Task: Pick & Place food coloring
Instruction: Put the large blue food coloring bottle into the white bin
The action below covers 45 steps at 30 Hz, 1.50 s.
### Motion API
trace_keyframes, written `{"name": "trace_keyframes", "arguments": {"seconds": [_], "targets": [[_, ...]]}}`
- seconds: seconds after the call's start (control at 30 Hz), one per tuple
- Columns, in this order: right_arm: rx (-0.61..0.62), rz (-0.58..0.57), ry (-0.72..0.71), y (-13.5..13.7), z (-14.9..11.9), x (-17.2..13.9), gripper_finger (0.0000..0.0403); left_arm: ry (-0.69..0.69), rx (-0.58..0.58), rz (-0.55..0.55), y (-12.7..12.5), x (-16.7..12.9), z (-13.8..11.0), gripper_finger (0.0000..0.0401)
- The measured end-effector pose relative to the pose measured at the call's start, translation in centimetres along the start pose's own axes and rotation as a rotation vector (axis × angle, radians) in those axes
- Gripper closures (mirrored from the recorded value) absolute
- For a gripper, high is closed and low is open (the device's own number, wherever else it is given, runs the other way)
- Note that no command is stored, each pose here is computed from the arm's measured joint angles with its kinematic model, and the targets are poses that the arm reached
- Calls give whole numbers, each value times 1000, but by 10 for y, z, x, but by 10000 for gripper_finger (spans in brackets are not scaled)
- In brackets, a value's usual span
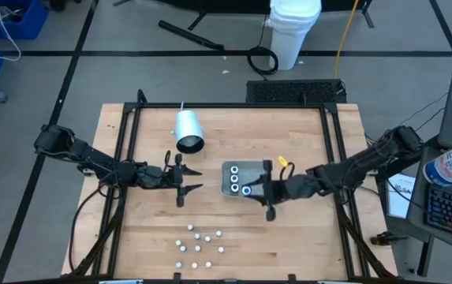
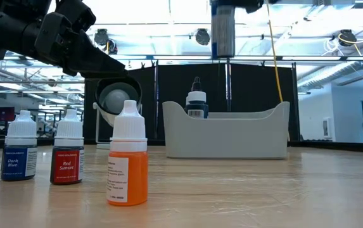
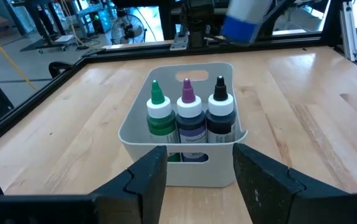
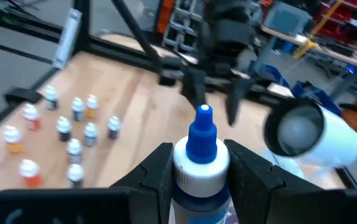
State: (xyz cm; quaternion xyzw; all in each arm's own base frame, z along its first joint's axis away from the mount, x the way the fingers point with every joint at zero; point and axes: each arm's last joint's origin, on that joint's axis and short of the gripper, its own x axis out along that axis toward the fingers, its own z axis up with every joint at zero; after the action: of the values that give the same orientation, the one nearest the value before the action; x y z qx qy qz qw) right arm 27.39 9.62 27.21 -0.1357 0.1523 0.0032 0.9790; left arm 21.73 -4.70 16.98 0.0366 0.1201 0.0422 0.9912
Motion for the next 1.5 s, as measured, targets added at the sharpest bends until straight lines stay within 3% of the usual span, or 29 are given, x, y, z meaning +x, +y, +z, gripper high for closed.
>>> {"name": "trace_keyframes", "arguments": {"seconds": [0.23, 0.67, 1.0, 1.13, 1.5], "targets": [[53, -41, 44, -27, -17, 7, 293, 7, 2, 0, 0, 0, -1, 212], [241, -109, -92, -53, -74, -8, 293, 24, 7, 0, 0, 0, -2, 212], [334, -141, -169, -55, -102, -12, 293, 20, 8, 8, 0, 0, -2, 212], [331, -131, -120, -50, -112, -5, 293, 20, 8, 8, 0, 0, -2, 212], [352, -103, -112, -44, -117, 18, 293, 20, 8, 9, 0, 0, -2, 212]]}}
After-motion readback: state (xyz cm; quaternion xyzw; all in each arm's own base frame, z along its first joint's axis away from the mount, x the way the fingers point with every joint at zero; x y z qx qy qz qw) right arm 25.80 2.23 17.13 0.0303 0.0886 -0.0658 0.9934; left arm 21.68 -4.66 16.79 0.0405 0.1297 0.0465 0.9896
